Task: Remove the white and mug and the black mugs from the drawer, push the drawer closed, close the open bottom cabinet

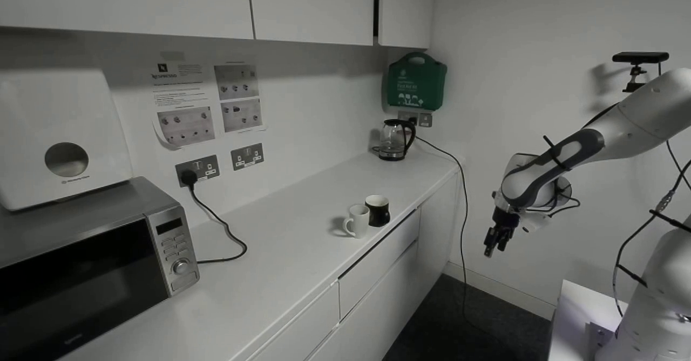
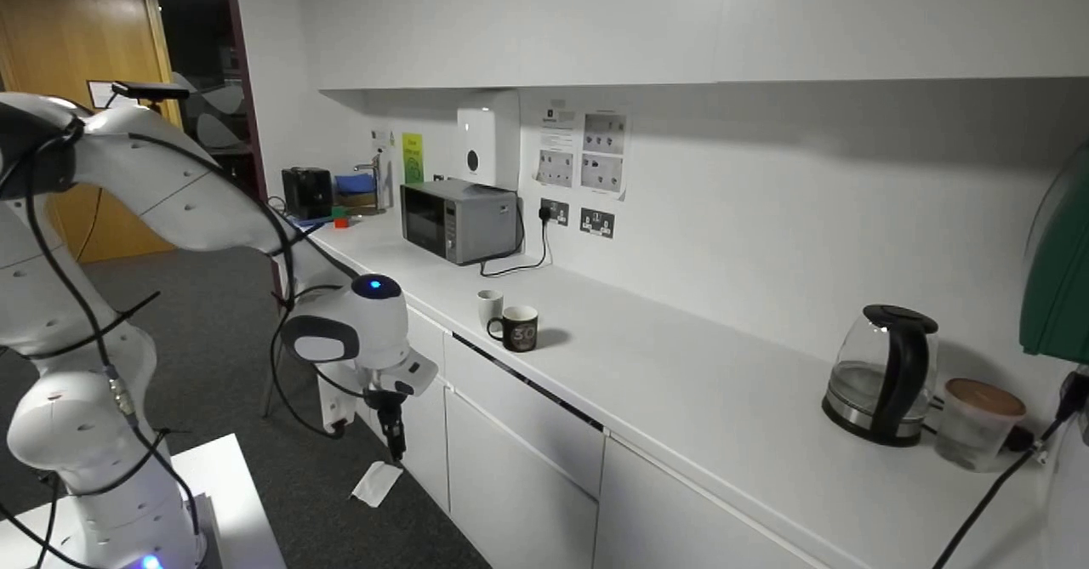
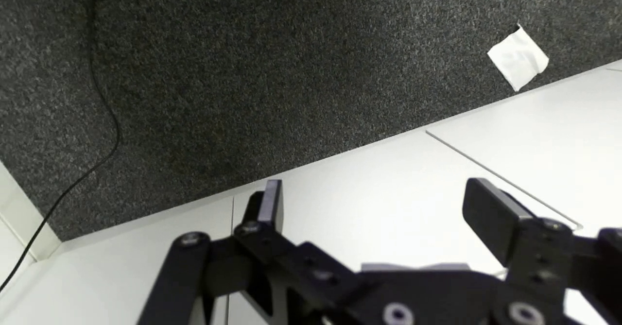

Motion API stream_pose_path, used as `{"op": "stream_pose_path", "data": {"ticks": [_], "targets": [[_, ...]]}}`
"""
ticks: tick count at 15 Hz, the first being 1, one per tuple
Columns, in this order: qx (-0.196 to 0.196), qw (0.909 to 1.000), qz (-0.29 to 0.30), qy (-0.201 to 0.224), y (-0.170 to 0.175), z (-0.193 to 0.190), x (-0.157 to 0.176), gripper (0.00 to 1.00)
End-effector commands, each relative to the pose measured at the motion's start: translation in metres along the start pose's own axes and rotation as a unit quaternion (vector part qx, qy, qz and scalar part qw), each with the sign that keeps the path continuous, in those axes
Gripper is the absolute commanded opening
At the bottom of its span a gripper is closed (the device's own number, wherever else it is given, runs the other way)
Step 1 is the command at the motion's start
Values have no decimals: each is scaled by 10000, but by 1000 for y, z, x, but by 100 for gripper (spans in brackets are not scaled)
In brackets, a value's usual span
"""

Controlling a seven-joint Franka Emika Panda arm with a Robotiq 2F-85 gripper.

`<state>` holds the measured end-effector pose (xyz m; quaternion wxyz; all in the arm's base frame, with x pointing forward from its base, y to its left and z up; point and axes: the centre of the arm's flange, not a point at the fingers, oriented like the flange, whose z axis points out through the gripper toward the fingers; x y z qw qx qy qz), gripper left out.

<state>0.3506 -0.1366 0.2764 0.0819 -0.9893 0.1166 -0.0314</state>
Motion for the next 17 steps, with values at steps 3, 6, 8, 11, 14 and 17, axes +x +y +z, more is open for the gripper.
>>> {"op": "stream_pose_path", "data": {"ticks": [3, 6, 8, 11, 14, 17], "targets": [[-463, 9930, -966, 500, -7, -33, -28, 100], [-577, 9892, -1223, 568, -9, -41, -27, 100], [-563, 9878, -1301, 643, -13, -44, -26, 100], [-500, 9912, -1132, 474, -12, -48, 14, 100], [-485, 9909, -1152, 501, -15, -50, 13, 100], [-483, 9910, -1145, 503, -14, -50, 13, 100]]}}
